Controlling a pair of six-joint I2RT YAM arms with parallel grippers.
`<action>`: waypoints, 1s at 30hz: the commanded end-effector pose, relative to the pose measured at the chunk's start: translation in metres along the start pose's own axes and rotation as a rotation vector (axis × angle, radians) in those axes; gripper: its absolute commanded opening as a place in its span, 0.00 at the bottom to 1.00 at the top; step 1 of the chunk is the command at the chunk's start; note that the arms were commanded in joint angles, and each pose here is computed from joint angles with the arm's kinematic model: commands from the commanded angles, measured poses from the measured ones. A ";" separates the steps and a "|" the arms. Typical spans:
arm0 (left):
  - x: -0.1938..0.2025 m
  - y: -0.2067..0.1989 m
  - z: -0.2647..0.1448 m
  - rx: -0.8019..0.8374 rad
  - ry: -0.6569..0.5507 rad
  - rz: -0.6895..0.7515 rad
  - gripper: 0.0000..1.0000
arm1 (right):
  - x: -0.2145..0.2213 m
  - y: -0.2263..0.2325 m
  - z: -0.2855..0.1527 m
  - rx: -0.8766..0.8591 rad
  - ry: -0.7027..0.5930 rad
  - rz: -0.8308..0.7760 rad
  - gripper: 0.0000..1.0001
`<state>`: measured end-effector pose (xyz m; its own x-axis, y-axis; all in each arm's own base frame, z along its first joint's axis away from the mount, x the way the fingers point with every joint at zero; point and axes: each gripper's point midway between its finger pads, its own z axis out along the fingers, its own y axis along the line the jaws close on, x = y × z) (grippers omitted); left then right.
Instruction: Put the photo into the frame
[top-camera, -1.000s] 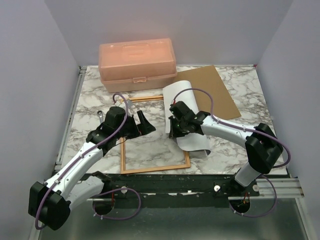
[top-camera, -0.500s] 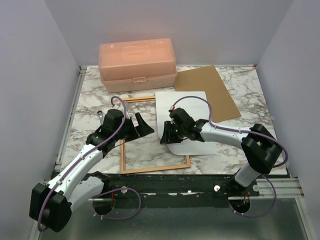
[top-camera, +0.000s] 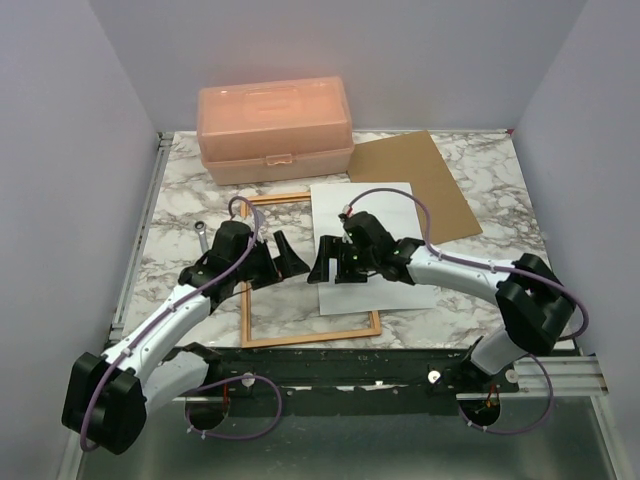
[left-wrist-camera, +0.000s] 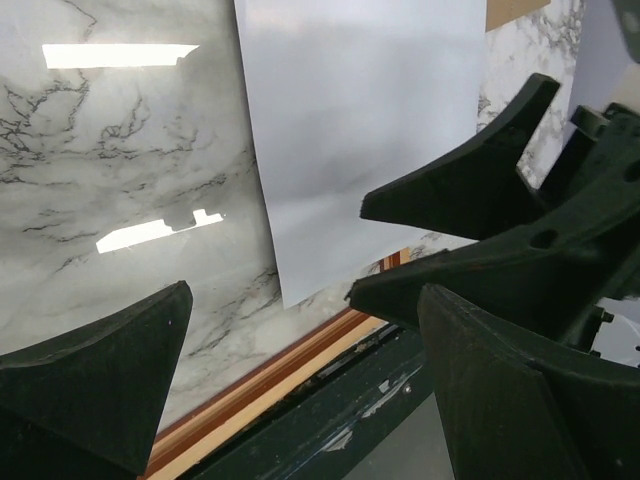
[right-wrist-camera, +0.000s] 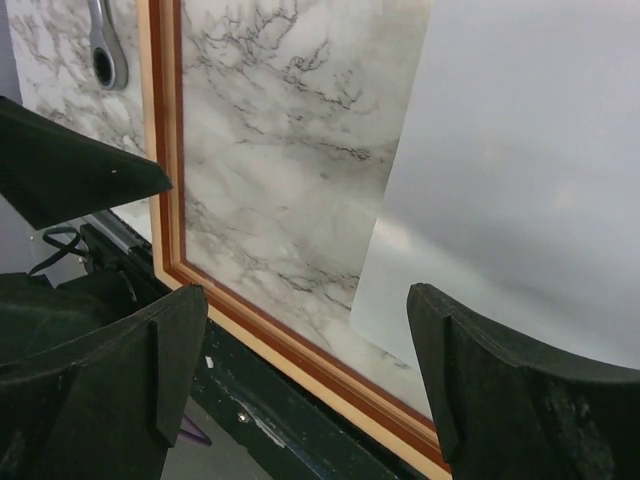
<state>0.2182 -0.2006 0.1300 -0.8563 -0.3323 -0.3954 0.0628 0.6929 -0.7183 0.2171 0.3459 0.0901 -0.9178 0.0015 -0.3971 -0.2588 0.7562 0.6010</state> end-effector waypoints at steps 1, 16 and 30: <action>0.008 0.006 0.008 0.012 0.042 0.008 0.99 | -0.023 -0.004 -0.021 0.029 -0.071 -0.018 0.90; 0.028 0.019 0.033 0.024 0.150 -0.047 0.98 | -0.065 -0.208 -0.107 0.265 -0.164 0.384 0.92; 0.026 0.021 0.066 0.026 0.194 -0.052 0.92 | -0.054 -0.284 -0.098 0.266 -0.128 0.566 0.92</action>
<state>0.2173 -0.2241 0.0595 -0.9430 -0.2513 -0.2183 -0.0156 0.6885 -0.7251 0.3233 0.0520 0.0351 -0.7965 0.5500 -0.2510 0.3666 0.7696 0.5229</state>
